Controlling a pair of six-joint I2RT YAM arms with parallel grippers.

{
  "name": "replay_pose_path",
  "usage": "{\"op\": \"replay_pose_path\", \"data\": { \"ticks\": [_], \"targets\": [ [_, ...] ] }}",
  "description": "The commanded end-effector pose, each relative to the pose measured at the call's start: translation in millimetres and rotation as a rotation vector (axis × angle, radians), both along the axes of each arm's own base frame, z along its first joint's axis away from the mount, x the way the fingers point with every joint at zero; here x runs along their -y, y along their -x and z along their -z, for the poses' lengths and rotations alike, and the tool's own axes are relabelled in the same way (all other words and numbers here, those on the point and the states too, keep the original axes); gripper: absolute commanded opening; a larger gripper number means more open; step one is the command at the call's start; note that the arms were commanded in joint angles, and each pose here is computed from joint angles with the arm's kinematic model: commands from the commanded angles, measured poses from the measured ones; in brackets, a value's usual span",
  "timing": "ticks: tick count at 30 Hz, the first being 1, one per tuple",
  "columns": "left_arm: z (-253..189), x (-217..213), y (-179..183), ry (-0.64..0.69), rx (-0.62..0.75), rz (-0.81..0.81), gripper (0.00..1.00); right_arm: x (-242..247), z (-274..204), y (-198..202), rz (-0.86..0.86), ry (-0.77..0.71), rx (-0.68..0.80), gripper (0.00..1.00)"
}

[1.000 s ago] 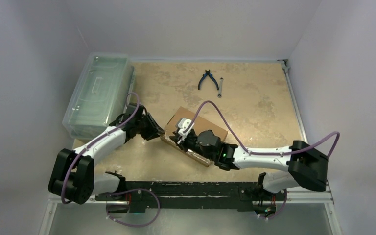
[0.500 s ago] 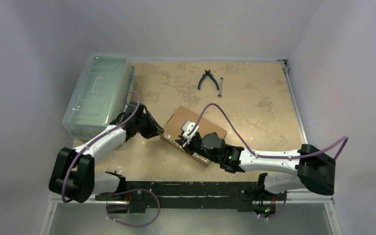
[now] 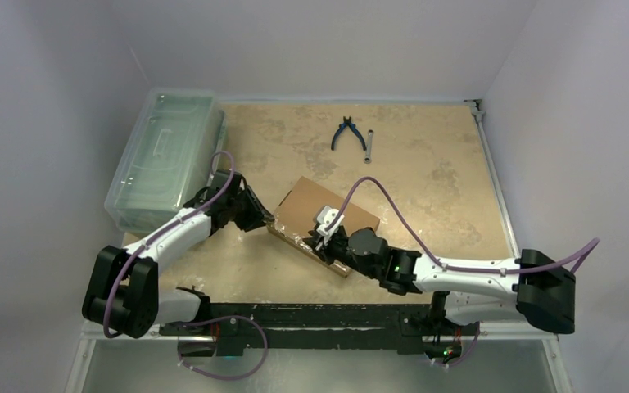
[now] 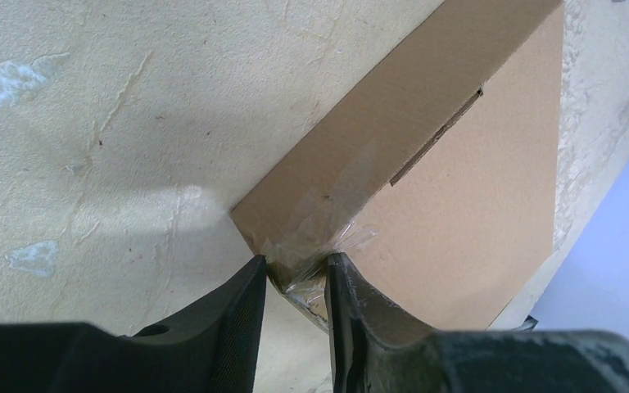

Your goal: Unpack the express box

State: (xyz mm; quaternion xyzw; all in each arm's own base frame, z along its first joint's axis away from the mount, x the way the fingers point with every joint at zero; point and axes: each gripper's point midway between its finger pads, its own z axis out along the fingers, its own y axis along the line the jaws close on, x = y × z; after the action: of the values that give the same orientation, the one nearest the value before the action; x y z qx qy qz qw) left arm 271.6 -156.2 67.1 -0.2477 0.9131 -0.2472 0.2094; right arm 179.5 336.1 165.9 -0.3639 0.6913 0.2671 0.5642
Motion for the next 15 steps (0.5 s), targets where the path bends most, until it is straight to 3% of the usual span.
{"op": "replay_pose_path", "data": {
  "ticks": [1, 12, 15],
  "targets": [
    [17.1, -33.6, -4.0, -0.161, -0.016, -0.07, 0.31, 10.0, -2.5, 2.3, 0.021, -0.007, 0.001, 0.0],
    [9.2, -36.2, -14.7, -0.179, 0.003, -0.049, 0.31, 22.3, -4.1, 11.1, 0.03, -0.022, -0.02, 0.0],
    [-1.8, -29.7, -18.4, -0.161, 0.019, -0.008, 0.38, 21.3, -7.3, 7.0, 0.053, -0.037, -0.011, 0.0]
  ]
}}
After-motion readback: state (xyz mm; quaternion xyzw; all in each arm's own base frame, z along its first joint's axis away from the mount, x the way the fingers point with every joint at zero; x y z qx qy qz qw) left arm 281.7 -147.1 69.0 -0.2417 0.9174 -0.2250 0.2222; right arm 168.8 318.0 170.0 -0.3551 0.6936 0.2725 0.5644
